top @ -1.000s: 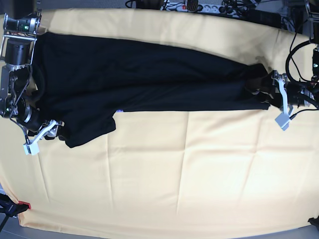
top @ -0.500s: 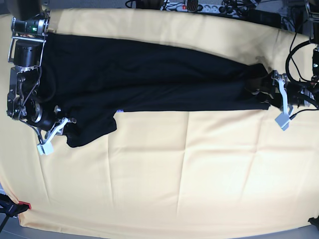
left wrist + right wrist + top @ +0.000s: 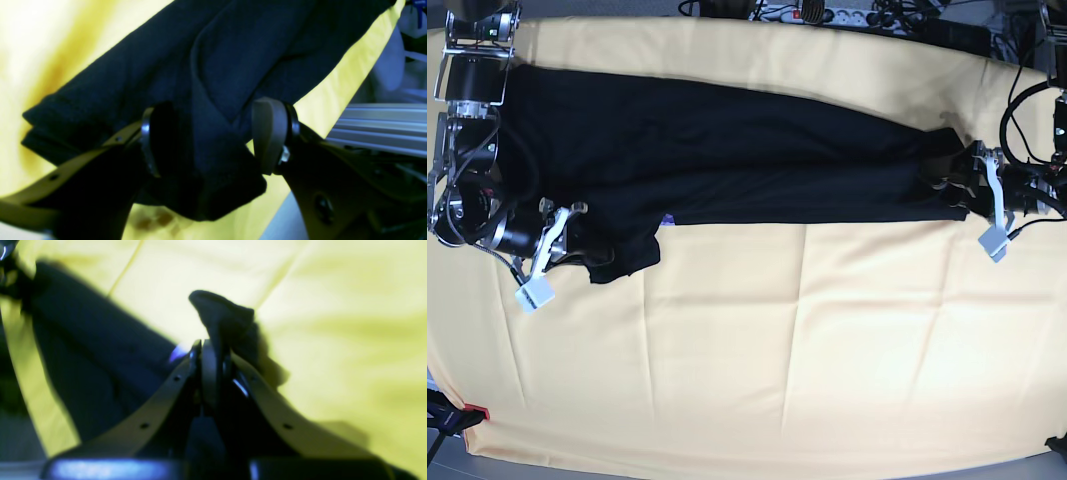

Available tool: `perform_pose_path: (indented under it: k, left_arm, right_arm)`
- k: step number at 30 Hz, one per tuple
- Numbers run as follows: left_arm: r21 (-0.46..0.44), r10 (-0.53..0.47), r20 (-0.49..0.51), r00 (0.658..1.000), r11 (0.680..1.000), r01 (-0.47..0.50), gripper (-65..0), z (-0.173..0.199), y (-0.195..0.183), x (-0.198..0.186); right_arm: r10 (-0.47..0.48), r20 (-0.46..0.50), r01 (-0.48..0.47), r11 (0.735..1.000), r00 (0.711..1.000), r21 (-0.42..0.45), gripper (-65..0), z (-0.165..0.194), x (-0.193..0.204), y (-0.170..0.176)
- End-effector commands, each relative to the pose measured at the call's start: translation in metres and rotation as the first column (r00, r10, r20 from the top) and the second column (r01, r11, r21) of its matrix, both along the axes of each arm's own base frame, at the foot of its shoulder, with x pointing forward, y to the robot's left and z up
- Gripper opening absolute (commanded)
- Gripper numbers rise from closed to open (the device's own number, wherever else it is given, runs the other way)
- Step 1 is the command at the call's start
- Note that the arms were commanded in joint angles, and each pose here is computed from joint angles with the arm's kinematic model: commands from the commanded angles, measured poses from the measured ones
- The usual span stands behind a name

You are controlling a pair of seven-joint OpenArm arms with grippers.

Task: Fold the T-shirt properly
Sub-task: 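Release the hem and press the folded edge flat with the right gripper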

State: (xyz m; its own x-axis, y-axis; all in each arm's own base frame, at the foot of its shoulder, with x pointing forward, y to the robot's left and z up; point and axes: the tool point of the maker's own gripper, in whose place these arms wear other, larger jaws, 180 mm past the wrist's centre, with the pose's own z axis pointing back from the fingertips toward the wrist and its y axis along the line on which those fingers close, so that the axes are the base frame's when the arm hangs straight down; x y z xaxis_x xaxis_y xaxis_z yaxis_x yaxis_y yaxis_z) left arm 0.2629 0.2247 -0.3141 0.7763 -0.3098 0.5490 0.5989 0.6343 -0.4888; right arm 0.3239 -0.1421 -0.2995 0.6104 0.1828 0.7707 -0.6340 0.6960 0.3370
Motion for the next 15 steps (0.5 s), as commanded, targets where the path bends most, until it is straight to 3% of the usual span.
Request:
perform_pose_path:
  k: [1, 5, 10, 15]
  left_arm:
    - [-0.004, 0.003, 0.039, 0.999, 1.000, -0.002, -26.2, 0.014, 0.004, 0.008]
    - [-0.003, 0.002, 0.039, 0.999, 1.000, -0.002, -26.2, 0.014, 0.004, 0.008]
    - [-0.003, 0.003, 0.039, 0.999, 1.000, -0.002, -26.2, 0.014, 0.004, 0.008]
    - [-0.003, 0.002, 0.039, 0.999, 1.000, -0.002, -26.2, 0.014, 0.004, 0.008]
  right_arm:
    - [0.030, 0.070, -0.031, 0.999, 0.997, 0.018, -65.0, 0.023, -0.001, 0.004]
    - [0.151, 0.064, -0.148, 0.988, 0.986, -0.054, -65.0, 0.028, -0.047, 0.016]
    - [0.298, -0.003, -0.296, 0.947, 0.955, -0.127, -65.0, 0.029, -0.102, 0.022]
    - [0.339, -0.118, -0.356, 0.918, 0.933, -0.177, -65.0, 0.012, -0.133, 0.011]
